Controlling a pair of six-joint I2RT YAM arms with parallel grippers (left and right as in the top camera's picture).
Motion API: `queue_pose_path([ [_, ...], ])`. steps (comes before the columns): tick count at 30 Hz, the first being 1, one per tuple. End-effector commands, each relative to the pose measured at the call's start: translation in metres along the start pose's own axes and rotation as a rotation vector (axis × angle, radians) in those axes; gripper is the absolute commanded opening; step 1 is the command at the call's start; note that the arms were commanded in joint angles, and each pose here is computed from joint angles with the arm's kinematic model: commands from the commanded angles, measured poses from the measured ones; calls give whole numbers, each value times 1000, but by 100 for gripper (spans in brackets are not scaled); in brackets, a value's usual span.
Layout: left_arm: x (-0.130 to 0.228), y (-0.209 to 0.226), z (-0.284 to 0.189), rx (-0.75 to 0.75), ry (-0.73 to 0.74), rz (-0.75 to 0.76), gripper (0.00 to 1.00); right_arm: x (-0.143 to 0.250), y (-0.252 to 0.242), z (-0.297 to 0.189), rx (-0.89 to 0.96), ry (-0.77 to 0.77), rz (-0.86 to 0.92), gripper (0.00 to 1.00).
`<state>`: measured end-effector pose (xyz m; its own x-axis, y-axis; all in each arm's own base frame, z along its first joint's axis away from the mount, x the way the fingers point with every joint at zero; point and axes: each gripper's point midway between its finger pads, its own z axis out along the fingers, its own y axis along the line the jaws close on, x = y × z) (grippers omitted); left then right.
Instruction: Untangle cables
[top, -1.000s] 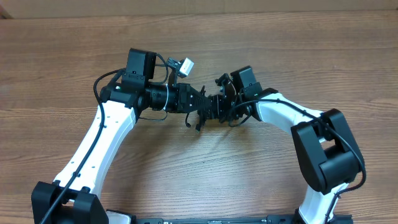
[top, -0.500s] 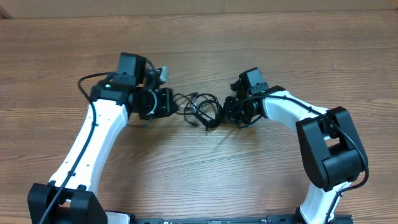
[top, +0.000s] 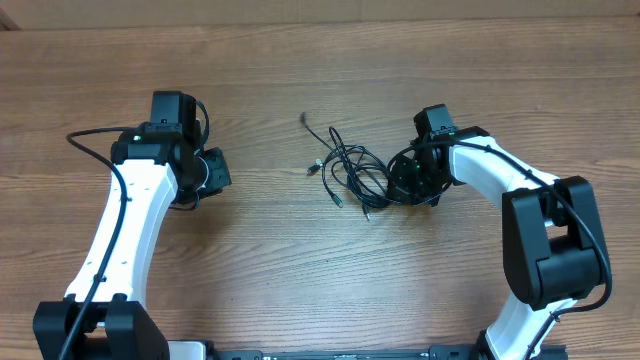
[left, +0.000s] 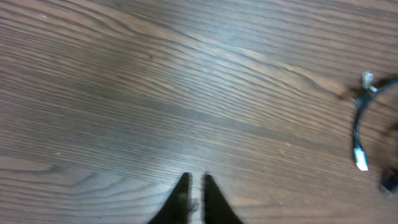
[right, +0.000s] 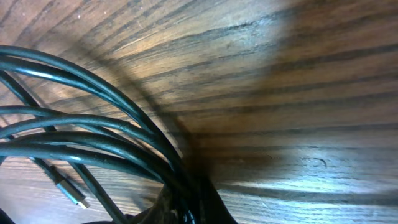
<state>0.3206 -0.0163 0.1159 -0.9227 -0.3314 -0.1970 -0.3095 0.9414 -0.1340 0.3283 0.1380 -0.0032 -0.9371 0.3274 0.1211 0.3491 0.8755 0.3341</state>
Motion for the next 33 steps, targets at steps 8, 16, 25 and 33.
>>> queue_pose_path([
  [8,-8,-81,-19,455,-39,94,64,9,-20,18,72,45,-252,4],
  [16,-31,-135,-15,562,-127,79,60,7,-17,18,61,36,-260,4],
  [25,-17,-212,45,633,-105,184,58,6,-16,19,58,29,-263,4],
  [33,-2,-221,99,604,-30,191,59,5,-16,19,60,28,-263,4],
])
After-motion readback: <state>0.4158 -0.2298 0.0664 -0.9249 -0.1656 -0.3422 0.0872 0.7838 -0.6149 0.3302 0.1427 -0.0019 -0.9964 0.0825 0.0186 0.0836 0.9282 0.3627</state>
